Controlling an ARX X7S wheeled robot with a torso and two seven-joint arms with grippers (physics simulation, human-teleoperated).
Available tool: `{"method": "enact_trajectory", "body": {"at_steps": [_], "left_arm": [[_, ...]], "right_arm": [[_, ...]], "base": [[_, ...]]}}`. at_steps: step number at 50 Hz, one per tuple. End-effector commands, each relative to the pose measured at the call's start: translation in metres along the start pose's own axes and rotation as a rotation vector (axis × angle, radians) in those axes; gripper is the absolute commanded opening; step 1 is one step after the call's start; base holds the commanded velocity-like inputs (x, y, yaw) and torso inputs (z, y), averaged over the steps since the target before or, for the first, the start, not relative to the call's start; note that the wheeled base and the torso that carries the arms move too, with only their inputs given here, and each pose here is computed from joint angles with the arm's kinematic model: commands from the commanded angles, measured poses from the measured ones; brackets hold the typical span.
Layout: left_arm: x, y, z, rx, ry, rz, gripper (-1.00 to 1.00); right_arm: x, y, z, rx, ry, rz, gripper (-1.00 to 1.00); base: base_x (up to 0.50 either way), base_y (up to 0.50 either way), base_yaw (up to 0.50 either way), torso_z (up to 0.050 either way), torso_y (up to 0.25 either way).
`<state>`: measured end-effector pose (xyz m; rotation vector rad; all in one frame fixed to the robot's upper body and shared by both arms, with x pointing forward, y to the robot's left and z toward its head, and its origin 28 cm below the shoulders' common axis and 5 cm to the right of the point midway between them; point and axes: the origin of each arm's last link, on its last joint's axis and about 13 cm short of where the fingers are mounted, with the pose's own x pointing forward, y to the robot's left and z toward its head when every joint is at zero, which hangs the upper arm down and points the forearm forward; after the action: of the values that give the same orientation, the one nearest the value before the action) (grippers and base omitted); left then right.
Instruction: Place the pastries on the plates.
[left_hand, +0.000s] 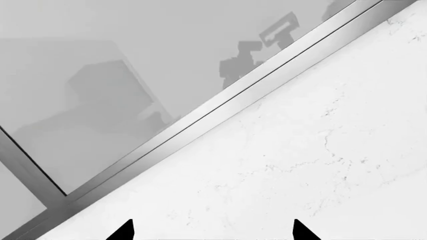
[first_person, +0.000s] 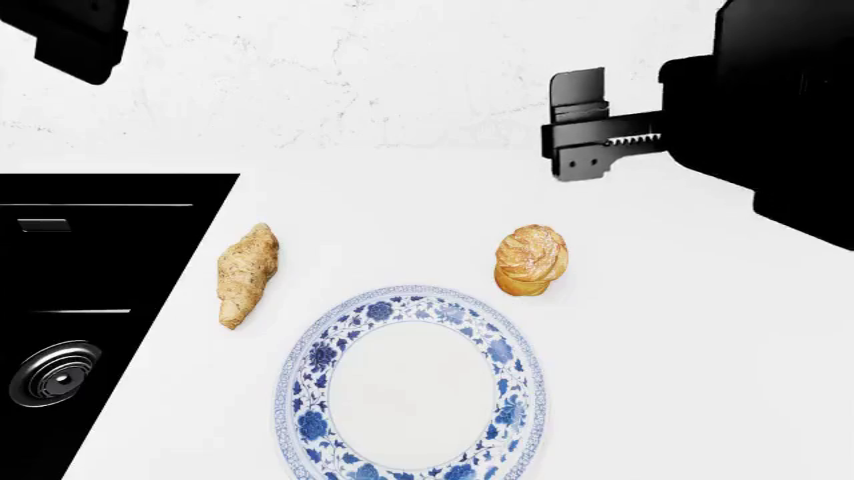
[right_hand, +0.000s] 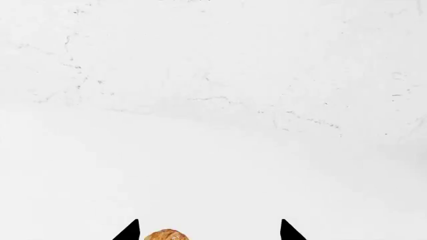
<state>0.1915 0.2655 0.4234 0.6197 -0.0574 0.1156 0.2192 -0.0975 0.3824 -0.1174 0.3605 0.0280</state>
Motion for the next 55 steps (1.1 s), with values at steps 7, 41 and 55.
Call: {"method": "enact_trajectory", "body": {"at_steps": [7, 41, 55], "left_arm": [[0.000, 0.001, -0.002, 0.003, 0.006, -0.004, 1.00], [0.001, -0.001, -0.006, 0.004, 0.016, -0.007, 1.00], [-0.002, 0.000, -0.005, 0.004, 0.017, -0.006, 1.00]], "right_arm": [[0.027, 0.011, -0.021, -0.017, 0.195, 0.119, 1.00], [0.080, 0.021, -0.053, 0.053, 0.248, 0.159, 1.00], [0.091, 0.021, -0.061, 0.062, 0.268, 0.131, 1.00]], "base": [[0.00, 0.00, 0.00, 0.000, 0.000], [0.00, 0.00, 0.00, 0.000, 0.000], [0.00, 0.00, 0.00, 0.000, 0.000]]}}
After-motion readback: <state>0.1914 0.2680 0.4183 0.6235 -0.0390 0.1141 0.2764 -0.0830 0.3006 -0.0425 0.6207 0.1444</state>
